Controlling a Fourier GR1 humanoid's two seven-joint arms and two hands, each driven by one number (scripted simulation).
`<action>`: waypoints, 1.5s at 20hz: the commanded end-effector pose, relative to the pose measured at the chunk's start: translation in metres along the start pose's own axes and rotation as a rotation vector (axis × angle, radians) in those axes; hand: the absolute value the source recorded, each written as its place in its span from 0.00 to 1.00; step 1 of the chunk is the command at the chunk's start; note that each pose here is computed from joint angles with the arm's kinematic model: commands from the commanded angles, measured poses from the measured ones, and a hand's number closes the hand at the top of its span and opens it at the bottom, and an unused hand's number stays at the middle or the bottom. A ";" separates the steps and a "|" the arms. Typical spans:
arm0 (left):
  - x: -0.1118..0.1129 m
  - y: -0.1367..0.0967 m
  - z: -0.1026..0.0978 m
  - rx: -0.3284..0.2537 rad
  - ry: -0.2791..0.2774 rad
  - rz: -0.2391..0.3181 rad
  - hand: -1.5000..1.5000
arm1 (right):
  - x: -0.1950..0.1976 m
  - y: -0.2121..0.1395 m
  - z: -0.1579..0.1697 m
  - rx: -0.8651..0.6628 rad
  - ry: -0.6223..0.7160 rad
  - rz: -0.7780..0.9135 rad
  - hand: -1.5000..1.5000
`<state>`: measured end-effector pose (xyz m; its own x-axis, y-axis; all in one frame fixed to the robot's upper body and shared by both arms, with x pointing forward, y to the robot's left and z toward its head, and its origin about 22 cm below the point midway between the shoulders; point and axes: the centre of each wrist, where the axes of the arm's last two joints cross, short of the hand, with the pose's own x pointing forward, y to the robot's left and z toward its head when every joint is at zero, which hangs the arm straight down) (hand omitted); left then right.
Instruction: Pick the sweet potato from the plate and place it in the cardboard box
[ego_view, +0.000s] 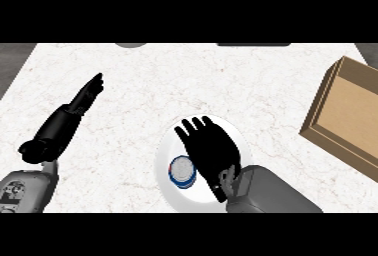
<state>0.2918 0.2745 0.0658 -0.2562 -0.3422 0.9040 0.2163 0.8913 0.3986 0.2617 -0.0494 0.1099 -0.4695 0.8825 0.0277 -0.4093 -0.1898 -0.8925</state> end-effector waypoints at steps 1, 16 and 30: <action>0.000 -0.004 -0.003 0.014 0.014 -0.013 0.50 | -0.001 0.009 0.014 0.016 -0.024 -0.015 0.00; -0.013 -0.002 0.006 0.011 0.015 0.004 0.50 | -0.024 0.036 -0.034 0.038 0.036 0.010 0.00; 0.006 0.000 -0.001 -0.011 -0.002 -0.007 0.50 | -0.037 0.060 -0.058 -0.108 -0.144 0.076 1.00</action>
<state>0.2939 0.2731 0.0700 -0.2545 -0.3465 0.9029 0.2154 0.8899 0.4022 0.2967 -0.0604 0.0417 -0.5664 0.8238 0.0251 -0.3524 -0.2145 -0.9109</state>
